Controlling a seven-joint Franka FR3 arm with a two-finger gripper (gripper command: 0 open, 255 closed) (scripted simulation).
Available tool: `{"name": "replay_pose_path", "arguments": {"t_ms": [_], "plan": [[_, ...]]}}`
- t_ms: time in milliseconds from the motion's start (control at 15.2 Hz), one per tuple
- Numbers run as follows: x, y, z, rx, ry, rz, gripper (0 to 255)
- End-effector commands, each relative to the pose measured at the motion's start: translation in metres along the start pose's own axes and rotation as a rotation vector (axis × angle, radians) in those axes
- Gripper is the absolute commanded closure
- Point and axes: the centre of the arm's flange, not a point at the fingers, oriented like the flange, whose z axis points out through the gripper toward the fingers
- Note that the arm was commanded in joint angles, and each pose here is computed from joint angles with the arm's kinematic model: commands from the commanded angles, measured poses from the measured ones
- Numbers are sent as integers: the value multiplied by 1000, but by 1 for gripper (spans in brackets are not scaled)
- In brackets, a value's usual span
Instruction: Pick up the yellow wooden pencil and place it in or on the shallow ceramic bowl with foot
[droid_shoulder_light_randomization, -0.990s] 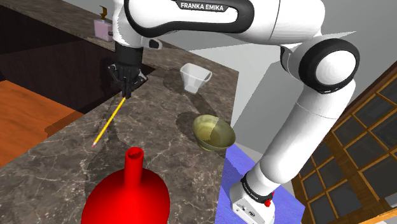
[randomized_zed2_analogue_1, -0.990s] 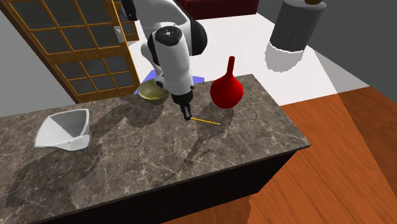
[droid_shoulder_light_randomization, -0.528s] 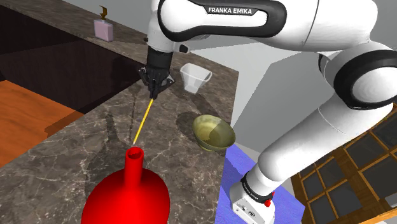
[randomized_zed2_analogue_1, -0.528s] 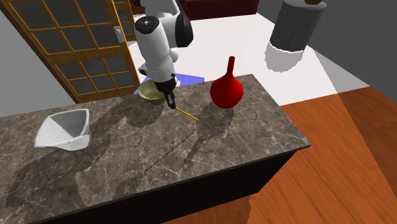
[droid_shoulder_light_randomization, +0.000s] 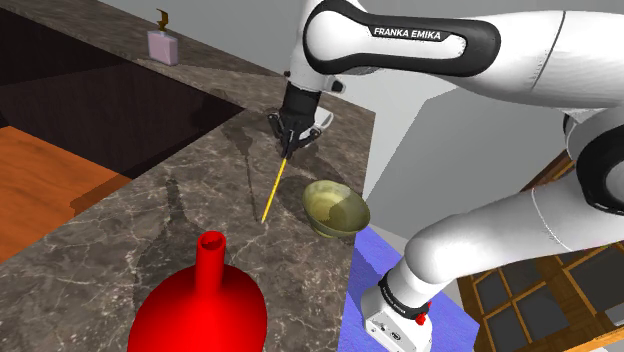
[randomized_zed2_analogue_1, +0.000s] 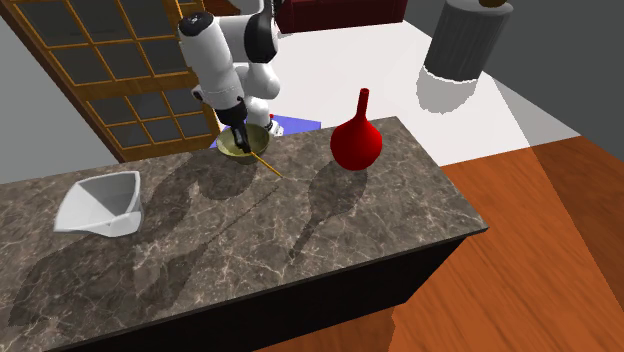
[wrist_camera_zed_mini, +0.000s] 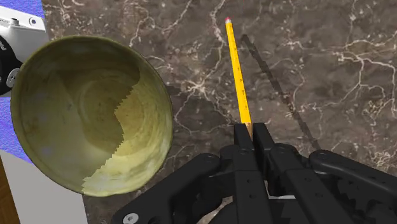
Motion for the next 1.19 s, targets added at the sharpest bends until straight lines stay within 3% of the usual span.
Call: {"name": "replay_pose_path", "arguments": {"t_ms": [0, 858, 1122], "plan": [[13, 22, -1, 0, -2, -2, 255], [105, 166, -9, 0, -2, -2, 255], [111, 172, 6, 0, -2, -2, 255]]}}
